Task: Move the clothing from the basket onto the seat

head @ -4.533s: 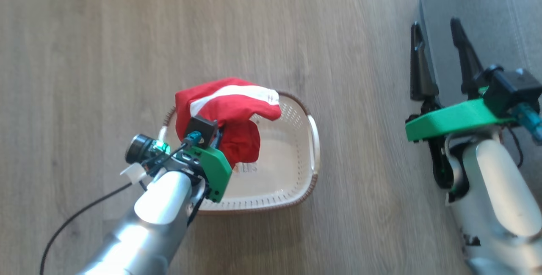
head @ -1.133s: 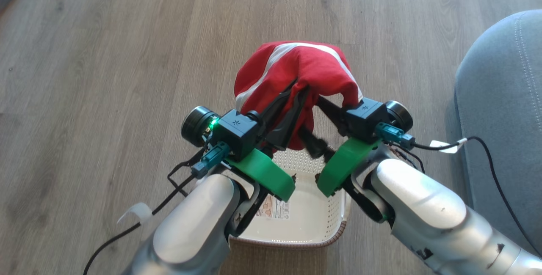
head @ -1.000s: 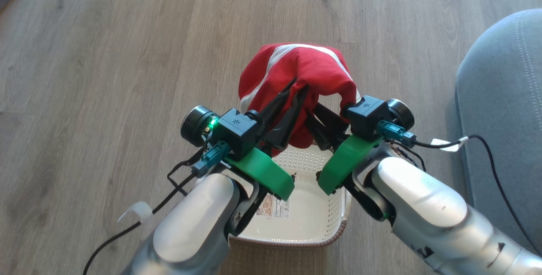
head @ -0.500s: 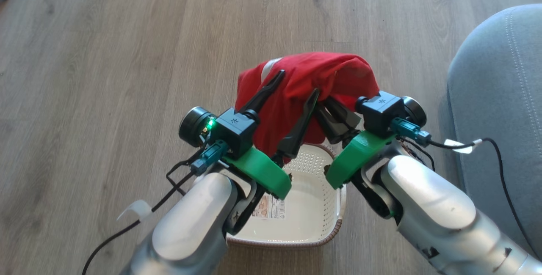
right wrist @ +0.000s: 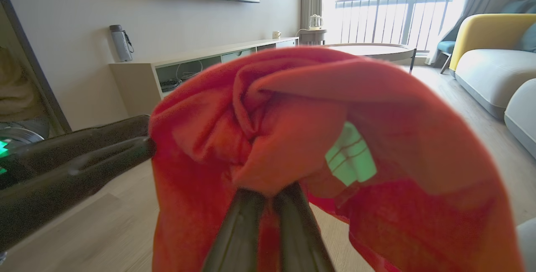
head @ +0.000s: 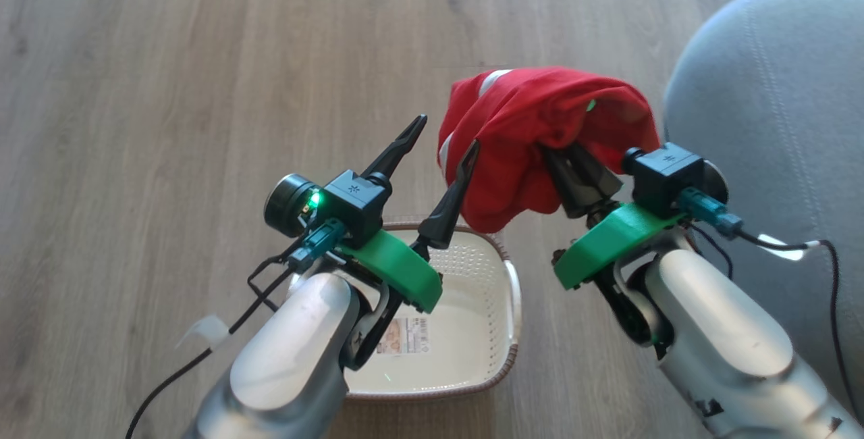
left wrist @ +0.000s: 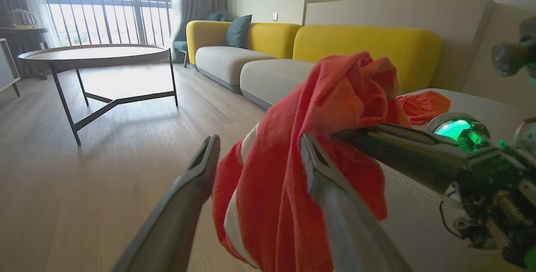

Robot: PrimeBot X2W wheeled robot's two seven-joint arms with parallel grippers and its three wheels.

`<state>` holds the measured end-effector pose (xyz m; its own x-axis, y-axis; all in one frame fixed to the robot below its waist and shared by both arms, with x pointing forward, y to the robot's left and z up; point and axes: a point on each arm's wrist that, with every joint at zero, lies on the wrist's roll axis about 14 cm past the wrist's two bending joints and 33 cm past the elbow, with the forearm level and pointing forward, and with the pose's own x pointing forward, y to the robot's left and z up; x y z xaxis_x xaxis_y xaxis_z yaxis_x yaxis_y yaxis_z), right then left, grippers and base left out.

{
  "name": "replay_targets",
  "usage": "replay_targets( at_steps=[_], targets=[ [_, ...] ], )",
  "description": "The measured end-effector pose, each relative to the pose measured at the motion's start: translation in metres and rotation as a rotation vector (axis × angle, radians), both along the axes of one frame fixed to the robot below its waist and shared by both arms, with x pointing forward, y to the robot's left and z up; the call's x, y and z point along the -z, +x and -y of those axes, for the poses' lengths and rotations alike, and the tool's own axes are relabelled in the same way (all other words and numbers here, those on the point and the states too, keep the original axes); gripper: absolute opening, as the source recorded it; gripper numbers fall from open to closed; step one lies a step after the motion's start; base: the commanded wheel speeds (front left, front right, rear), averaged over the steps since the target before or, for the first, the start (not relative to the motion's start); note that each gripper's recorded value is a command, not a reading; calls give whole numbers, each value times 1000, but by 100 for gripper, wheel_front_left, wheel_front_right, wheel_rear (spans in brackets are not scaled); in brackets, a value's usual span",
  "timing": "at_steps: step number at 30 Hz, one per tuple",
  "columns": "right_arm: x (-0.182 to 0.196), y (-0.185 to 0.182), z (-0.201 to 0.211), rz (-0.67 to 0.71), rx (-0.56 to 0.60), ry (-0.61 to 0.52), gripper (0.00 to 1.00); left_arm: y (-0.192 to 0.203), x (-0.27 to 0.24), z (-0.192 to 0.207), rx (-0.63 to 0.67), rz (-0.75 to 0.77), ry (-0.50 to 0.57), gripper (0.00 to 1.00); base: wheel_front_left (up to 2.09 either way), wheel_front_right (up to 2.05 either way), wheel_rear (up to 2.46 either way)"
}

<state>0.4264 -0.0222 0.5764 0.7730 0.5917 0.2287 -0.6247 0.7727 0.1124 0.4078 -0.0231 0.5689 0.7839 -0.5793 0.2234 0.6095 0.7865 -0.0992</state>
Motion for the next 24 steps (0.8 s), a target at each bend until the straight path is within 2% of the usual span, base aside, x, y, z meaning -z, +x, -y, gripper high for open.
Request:
replay_targets(
  at_steps=[11,24],
  targets=[
    [-15,-7,73,42,214,24,0,-9,18,43,153,-26,40,100,0,0,0],
    [-38,-47,160,106,478,52,0,-41,33,117,409,-59,54,100,0,0,0]
  ],
)
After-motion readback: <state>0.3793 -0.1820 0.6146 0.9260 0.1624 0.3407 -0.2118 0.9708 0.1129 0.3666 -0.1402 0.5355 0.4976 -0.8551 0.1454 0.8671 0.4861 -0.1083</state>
